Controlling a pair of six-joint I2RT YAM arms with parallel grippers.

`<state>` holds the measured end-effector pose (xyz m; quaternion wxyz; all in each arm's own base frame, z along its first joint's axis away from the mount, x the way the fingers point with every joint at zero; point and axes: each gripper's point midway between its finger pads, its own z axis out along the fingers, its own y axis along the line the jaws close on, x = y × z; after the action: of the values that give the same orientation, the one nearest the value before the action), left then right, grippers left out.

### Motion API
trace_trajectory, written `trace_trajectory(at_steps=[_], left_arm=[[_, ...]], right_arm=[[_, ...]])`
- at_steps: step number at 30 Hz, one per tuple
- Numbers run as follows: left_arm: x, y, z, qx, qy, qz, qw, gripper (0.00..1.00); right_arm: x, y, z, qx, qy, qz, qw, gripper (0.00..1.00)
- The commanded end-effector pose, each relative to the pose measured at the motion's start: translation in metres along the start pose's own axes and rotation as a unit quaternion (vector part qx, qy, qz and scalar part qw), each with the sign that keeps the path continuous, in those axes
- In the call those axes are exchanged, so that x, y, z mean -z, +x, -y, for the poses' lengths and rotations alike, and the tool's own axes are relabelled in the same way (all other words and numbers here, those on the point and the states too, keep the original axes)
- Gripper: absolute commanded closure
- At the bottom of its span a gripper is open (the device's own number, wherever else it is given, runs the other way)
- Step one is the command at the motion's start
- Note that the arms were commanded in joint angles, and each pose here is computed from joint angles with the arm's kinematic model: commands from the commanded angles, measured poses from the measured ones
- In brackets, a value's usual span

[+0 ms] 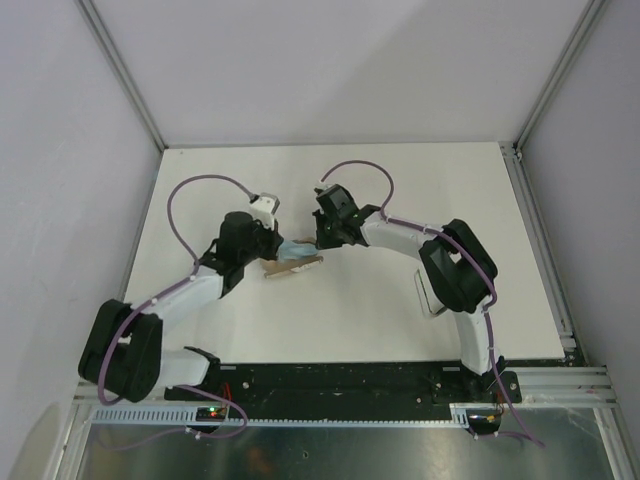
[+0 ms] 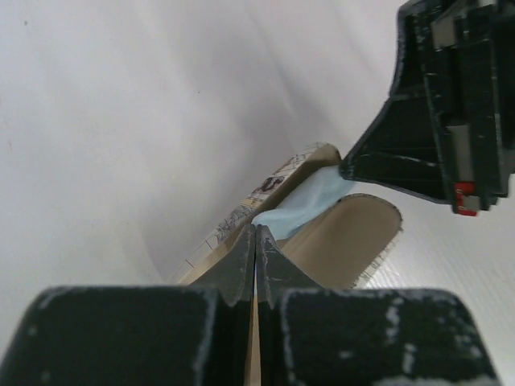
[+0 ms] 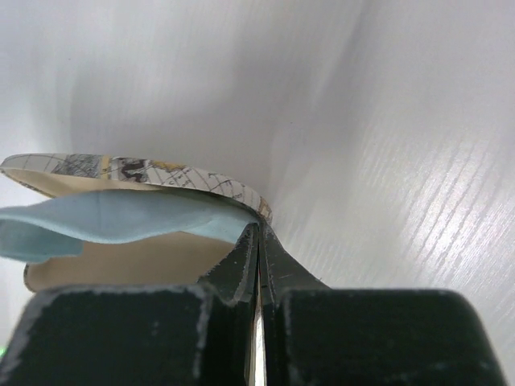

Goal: Organize the sunglasses

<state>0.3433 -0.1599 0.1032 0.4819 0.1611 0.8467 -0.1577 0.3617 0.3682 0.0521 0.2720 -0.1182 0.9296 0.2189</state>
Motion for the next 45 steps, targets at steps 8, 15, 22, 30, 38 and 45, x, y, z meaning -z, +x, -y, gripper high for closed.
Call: trace_trajectory(at_steps=[8,15,22,30,38,45], left_arm=[[0.02,0.017,0.005,0.085,-0.007,-0.009,0.996,1.0],[0.012,0.036,-0.011,0.121,-0.04,-0.029,0.991,1.0],[0.007,0.044,-0.032,0.148,-0.072,-0.035,0.986,1.0],[0.001,0.046,-0.04,0.162,-0.088,-0.041,0.982,0.97],[0.008,0.037,-0.047,0.16,-0.103,-0.022,0.982,0.96],[0.01,0.032,-0.052,0.158,-0.113,-0.014,0.981,0.97]], right_arm=[[0.007,-0.026,-0.029,0.033,-0.048,0.025,0.998,1.0],[0.008,-0.026,-0.036,0.05,-0.043,0.024,0.998,1.0],[0.007,-0.029,-0.032,0.049,-0.042,0.023,0.998,1.0],[0.004,-0.032,-0.026,0.05,-0.041,0.019,0.998,1.0],[0.002,-0.033,-0.023,0.047,-0.041,0.018,0.998,1.0],[0.0,-0.037,-0.024,0.048,-0.045,0.018,0.998,1.0]])
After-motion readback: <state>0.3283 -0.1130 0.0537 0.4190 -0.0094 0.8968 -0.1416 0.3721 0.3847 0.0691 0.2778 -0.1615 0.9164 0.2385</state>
